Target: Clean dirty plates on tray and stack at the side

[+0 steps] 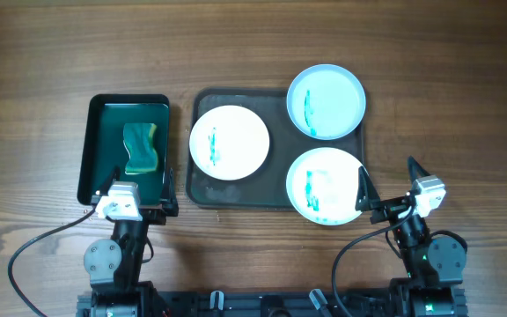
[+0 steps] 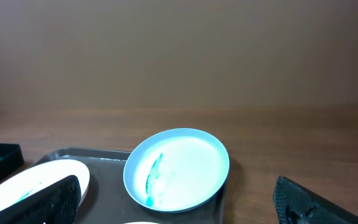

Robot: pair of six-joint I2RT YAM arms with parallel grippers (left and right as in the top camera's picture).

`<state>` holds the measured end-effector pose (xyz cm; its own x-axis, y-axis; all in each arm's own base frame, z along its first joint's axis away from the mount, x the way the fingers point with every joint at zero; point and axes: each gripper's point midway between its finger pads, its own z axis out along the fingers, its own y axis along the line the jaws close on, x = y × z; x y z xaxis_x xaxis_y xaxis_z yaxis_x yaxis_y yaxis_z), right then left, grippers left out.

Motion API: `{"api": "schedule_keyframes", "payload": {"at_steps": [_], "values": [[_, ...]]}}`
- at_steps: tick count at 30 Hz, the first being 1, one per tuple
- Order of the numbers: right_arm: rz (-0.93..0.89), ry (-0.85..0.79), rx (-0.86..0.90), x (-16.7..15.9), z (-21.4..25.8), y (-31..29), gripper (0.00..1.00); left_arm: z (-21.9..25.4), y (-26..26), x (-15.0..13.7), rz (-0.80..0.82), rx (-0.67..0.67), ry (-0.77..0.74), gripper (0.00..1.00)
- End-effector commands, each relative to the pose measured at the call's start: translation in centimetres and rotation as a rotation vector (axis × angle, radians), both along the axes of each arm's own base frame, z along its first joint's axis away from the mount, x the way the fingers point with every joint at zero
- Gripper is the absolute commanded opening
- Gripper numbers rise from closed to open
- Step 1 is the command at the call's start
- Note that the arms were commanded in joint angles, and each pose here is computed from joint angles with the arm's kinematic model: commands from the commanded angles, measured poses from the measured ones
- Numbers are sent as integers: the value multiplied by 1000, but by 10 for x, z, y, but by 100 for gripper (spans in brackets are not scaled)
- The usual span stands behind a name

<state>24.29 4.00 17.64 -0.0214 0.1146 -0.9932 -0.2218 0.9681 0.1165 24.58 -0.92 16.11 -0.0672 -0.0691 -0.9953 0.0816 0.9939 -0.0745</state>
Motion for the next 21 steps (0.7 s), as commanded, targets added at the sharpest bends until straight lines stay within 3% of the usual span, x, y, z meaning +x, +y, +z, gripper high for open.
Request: {"api": "schedule_keyframes", "payload": {"at_steps": [1, 10, 15, 21], "values": [[-16, -48, -4, 0, 11, -3, 100, -2, 3, 0, 15, 19, 3, 100], [63, -127, -70, -5, 28, 11, 100, 14, -1, 0, -7, 12, -58, 100], [127, -181, -158, -15, 73, 23, 100, 42, -18, -1, -109, -21, -55, 100], [191, 90, -154, -4, 110, 30, 100, 96, -26, 15, -160, -72, 3, 100]]}}
